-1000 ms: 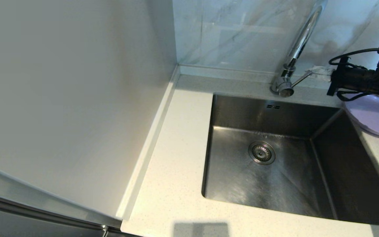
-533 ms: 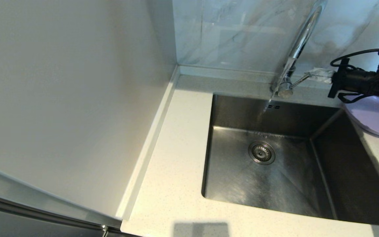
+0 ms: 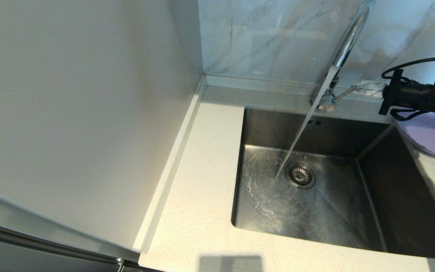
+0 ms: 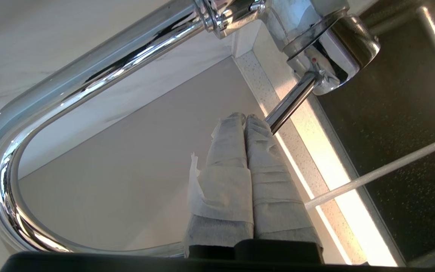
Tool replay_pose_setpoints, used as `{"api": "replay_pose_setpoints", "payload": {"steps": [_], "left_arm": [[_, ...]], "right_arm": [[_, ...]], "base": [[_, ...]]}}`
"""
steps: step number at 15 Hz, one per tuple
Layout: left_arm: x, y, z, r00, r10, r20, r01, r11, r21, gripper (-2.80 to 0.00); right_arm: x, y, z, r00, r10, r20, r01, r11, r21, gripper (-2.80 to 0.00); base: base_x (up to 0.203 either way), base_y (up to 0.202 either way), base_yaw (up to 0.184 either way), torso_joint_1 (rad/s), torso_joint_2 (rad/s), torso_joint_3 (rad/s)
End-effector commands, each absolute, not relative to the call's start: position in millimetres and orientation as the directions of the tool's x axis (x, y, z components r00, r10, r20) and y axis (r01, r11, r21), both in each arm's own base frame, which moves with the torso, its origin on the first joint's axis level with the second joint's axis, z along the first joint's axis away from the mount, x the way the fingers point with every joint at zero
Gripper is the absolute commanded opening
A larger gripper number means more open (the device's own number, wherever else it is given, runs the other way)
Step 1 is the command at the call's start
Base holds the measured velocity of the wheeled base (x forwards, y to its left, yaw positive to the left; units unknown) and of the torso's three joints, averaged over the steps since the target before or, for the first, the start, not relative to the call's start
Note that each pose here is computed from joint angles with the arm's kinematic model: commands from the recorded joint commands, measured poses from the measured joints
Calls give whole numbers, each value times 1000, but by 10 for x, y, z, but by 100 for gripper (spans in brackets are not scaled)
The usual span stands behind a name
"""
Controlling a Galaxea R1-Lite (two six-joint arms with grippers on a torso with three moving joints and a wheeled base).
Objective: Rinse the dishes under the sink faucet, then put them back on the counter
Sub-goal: Turn on the faucet, then pick up the bowl
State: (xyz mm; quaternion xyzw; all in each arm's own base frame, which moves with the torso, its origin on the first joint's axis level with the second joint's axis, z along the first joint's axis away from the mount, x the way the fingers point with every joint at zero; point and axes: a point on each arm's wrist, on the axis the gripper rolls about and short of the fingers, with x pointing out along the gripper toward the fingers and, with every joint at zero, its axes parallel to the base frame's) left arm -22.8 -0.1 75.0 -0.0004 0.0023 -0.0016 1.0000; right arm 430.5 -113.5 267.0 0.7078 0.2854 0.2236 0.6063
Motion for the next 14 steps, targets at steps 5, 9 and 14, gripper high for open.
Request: {"api": "replay_pose_setpoints", "payload": {"steps": [5, 9, 14], "left_arm": [[-228, -1, 750, 1000, -3, -5, 3, 1000, -2, -280], [-228, -1, 750, 1000, -3, -5, 3, 1000, -2, -280], [-228, -1, 750, 1000, -3, -5, 3, 1000, -2, -280]], "right_arm": [[4281, -1149, 2673, 823, 567, -41, 130, -117, 985, -280], [4194, -1203, 2749, 851, 524, -36, 116, -120, 986, -280], [4030, -1320, 2865, 899, 438, -29, 92, -123, 988, -280]], "base": [[0, 0, 0, 0, 0, 0], [0, 0, 0, 0, 0, 0], [0, 0, 0, 0, 0, 0]]}}
